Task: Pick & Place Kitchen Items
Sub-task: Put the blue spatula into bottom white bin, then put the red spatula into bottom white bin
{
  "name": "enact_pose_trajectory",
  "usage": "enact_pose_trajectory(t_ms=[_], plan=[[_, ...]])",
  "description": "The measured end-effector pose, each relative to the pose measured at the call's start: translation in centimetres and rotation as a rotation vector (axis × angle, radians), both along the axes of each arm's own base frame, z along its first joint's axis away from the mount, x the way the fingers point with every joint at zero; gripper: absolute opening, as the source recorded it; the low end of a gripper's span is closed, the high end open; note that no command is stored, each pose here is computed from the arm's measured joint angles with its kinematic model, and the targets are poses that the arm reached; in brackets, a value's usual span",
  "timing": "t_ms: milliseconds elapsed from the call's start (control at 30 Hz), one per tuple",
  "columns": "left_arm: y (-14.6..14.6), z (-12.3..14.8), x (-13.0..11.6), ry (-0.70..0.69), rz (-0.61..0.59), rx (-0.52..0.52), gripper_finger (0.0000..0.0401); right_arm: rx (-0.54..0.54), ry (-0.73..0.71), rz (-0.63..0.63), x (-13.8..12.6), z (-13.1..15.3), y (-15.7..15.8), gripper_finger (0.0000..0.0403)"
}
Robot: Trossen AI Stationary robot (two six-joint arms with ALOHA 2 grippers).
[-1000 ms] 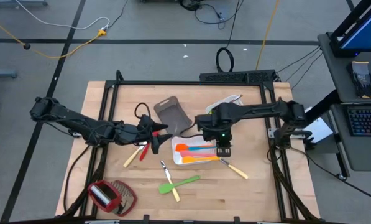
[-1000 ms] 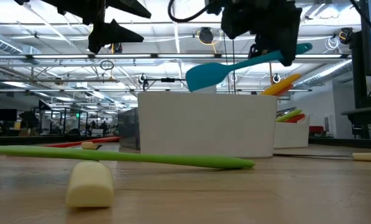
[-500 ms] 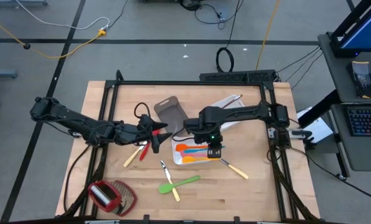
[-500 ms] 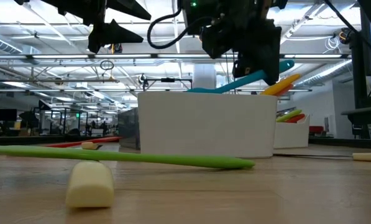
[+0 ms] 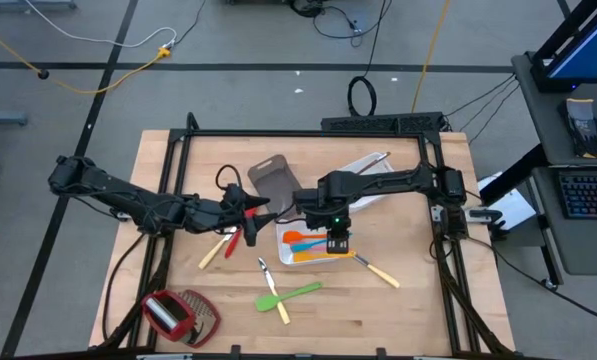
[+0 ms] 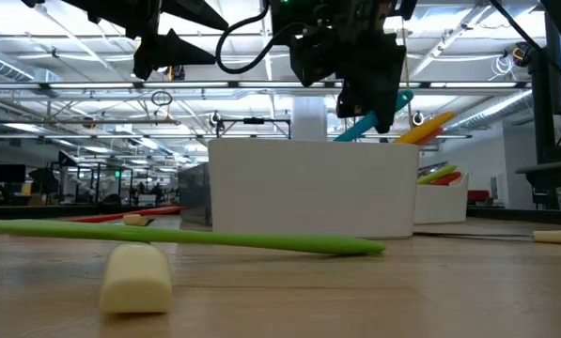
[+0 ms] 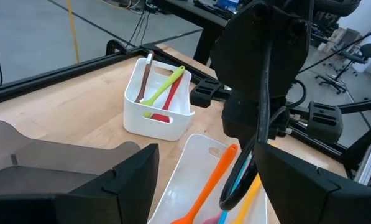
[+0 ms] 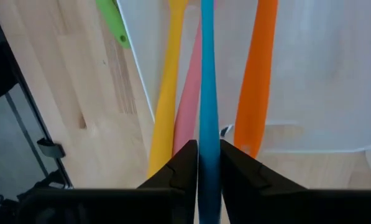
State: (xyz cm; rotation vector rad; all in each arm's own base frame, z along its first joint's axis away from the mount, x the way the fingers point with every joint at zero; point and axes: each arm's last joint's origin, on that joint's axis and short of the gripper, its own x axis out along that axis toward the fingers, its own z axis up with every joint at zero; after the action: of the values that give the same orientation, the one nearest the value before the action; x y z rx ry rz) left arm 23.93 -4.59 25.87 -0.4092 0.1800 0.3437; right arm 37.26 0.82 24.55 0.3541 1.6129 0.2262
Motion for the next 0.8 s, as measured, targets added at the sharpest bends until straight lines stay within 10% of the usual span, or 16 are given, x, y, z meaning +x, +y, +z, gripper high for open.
enact_pose_trajectory(t_ms=[800], plan=[[0.0,-0.2,-0.1,0.03,-0.005,0.018,0.0271,-0.004,0.119,-0.011,-2.5,2.1,-0.1,0.0158]])
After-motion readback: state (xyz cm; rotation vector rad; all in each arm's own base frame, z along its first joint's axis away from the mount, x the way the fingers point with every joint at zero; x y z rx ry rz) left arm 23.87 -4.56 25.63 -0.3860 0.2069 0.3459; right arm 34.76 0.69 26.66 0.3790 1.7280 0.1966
